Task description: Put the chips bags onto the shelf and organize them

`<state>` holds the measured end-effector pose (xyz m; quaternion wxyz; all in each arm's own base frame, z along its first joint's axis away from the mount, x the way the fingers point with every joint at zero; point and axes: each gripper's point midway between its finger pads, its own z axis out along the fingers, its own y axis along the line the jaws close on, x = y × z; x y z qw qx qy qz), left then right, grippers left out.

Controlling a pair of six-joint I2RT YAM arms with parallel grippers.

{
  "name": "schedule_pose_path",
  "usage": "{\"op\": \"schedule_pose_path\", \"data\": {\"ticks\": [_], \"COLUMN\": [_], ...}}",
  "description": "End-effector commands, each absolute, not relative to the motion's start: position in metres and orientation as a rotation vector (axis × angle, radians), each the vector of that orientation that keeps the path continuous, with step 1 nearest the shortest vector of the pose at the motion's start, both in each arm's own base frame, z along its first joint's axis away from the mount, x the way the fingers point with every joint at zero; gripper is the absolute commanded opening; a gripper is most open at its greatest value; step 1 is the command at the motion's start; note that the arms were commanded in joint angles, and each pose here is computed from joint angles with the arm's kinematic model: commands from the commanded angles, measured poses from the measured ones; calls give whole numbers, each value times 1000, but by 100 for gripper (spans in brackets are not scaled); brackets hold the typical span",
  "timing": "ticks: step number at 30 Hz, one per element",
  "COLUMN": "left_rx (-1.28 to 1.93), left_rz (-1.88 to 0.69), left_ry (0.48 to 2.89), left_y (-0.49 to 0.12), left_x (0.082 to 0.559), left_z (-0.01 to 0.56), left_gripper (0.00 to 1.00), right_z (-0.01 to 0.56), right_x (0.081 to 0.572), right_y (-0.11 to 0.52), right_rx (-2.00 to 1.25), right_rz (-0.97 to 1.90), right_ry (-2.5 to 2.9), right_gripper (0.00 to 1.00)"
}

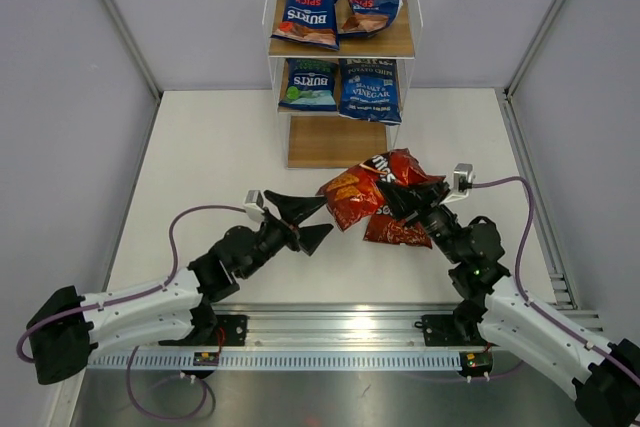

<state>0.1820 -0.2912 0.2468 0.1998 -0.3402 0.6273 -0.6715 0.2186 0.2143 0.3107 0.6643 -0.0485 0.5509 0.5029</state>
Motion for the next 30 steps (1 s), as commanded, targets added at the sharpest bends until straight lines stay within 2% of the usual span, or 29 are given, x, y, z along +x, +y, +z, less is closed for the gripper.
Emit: {"op": "schedule_pose_path", "data": {"ticks": [1, 8, 17, 25, 28, 30], "left_rx": [-943, -986, -1006, -1027, -1028, -1025], "left_rz": [-1932, -2003, -2122, -2063, -2048, -2046], "left_ry": [1740, 1539, 1477, 1409, 1401, 1393], "left_y": [-294, -289, -317, -309, -308, -307], "left_x": [178, 194, 202, 212, 214, 214], "left_z": [265, 297, 309, 314, 315, 316], "left_gripper": [99, 99, 99, 99, 94, 82], "right_z": [351, 347, 351, 330, 328, 327], "right_x": [214, 206, 199, 194, 190, 188], "right_y": [209, 217, 224, 221, 219, 218], "right_rx": [-132, -144, -151, -155, -160, -164], "right_rz": [1120, 1213, 1309, 1304, 1307, 1309], "right_ry": [1121, 1088, 1035, 1069, 1063, 1060], "right_gripper": [0, 0, 0, 0, 0, 0]}}
